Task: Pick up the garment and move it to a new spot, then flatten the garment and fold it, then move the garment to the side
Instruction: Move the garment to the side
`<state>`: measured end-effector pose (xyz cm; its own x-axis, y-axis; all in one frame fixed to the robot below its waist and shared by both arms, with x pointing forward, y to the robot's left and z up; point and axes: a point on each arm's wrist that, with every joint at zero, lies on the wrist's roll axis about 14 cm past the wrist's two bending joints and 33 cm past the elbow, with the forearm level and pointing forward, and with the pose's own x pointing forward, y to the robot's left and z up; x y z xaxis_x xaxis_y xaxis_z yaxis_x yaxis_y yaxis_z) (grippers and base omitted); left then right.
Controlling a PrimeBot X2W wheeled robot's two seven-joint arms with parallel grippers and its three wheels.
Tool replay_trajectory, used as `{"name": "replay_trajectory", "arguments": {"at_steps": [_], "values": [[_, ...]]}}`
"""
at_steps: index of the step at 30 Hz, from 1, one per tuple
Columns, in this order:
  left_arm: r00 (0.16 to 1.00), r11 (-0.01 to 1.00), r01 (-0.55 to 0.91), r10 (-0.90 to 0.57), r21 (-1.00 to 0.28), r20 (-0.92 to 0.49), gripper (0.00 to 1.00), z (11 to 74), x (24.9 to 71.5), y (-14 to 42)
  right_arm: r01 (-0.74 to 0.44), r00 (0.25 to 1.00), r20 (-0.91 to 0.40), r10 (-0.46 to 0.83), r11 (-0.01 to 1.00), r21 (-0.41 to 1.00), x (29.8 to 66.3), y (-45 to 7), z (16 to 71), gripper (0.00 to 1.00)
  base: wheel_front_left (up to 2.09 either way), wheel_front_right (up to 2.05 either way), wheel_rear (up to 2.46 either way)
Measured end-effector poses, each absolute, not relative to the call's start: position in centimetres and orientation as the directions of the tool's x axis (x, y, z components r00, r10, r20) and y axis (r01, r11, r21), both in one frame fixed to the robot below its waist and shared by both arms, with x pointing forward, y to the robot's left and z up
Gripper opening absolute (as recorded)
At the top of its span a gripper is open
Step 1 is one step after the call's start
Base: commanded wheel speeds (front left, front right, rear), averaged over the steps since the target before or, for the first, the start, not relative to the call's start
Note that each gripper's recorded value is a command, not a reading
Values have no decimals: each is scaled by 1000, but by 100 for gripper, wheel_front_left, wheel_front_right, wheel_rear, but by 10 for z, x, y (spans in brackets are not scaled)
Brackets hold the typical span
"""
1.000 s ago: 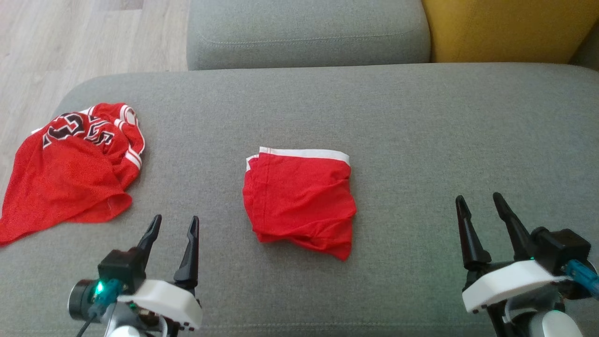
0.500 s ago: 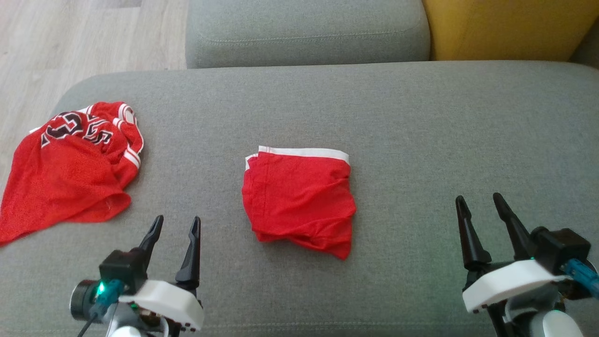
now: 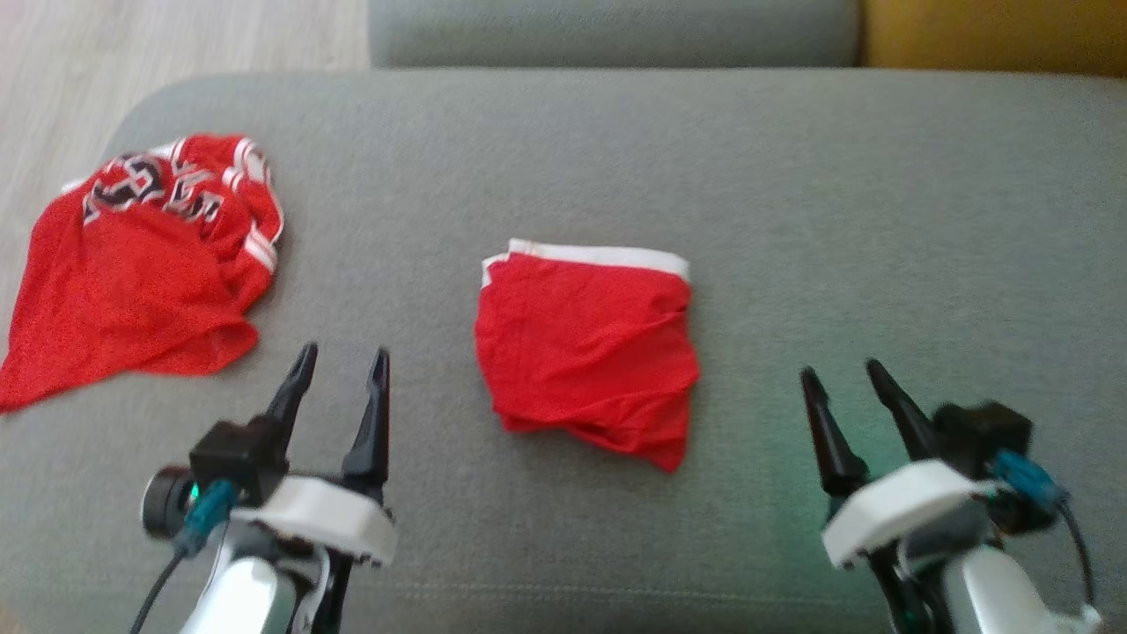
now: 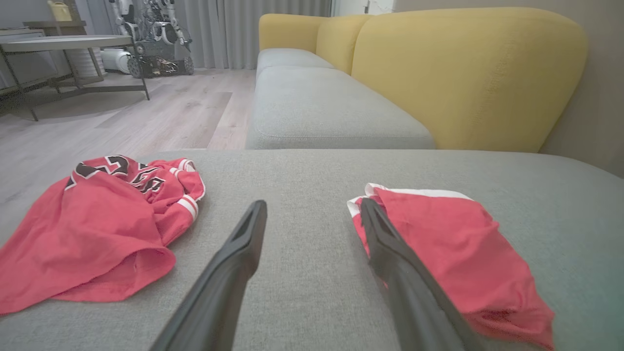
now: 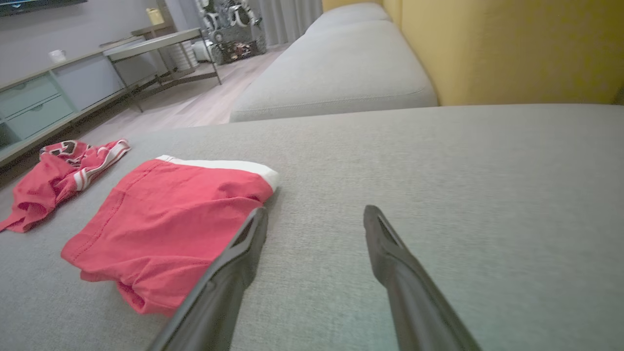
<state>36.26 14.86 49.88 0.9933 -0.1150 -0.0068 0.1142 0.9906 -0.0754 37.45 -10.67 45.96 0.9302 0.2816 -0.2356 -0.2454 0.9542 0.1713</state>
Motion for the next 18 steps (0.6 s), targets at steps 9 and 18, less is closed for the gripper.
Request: {"name": "replay_trajectory", "arguments": {"at_steps": [9, 18], "values": [[998, 993, 64, -63, -94, 13, 100, 497, 383, 161, -385, 810, -386, 441, 897, 219, 400, -44, 401, 100, 0, 0, 0], [999, 995, 25, -27, -98, -23, 100, 481, 394, 170, -461, 710, -471, 524, 851, 252, 417, -6, 363, 33, 0, 0, 0]]}}
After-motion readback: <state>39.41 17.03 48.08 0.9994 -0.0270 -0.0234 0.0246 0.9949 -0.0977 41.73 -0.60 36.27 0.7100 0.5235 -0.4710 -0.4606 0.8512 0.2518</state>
